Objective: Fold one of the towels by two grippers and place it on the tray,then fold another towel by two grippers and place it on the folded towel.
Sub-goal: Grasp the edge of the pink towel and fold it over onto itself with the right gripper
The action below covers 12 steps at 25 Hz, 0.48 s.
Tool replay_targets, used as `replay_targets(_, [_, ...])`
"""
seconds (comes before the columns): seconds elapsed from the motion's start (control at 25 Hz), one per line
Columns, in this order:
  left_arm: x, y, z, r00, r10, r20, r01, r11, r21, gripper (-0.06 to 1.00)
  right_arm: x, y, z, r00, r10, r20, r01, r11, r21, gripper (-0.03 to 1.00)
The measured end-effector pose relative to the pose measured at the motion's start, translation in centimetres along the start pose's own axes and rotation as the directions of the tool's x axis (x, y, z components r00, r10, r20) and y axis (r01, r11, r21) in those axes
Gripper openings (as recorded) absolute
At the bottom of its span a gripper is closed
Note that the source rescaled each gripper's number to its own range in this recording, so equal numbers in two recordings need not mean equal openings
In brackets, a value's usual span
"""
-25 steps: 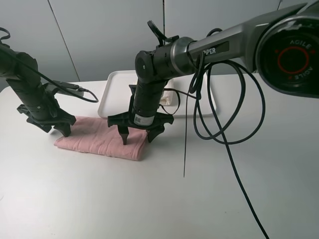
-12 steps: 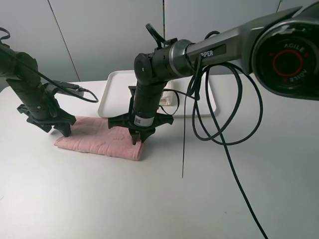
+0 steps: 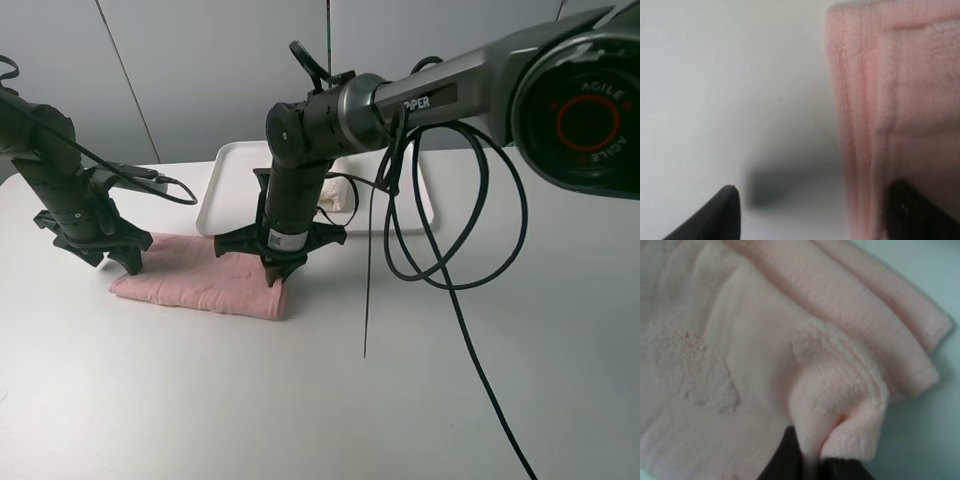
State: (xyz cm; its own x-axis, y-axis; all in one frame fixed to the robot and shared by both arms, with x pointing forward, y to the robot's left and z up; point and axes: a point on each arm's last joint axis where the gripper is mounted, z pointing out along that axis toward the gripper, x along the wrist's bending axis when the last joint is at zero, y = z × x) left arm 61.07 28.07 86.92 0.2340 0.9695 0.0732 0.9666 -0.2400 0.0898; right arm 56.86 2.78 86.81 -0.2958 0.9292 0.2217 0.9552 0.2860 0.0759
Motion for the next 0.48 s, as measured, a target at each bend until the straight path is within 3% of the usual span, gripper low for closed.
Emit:
replay_targets(0.24, [0.0, 0.0, 0.0, 1.0, 0.0, 0.0, 0.0, 1.0, 0.0, 0.79, 1.5, 0.1, -3.3, 0.993, -0.038, -0.108, 0.034, 0.999, -0.036, 0.04])
replay_targets(0.48, [0.0, 0.0, 0.0, 1.0, 0.0, 0.0, 0.0, 1.0, 0.0, 0.79, 3.5, 0.1, -4.0, 0.946, -0.009, -0.323, -0.002, 0.999, -0.034, 0.04])
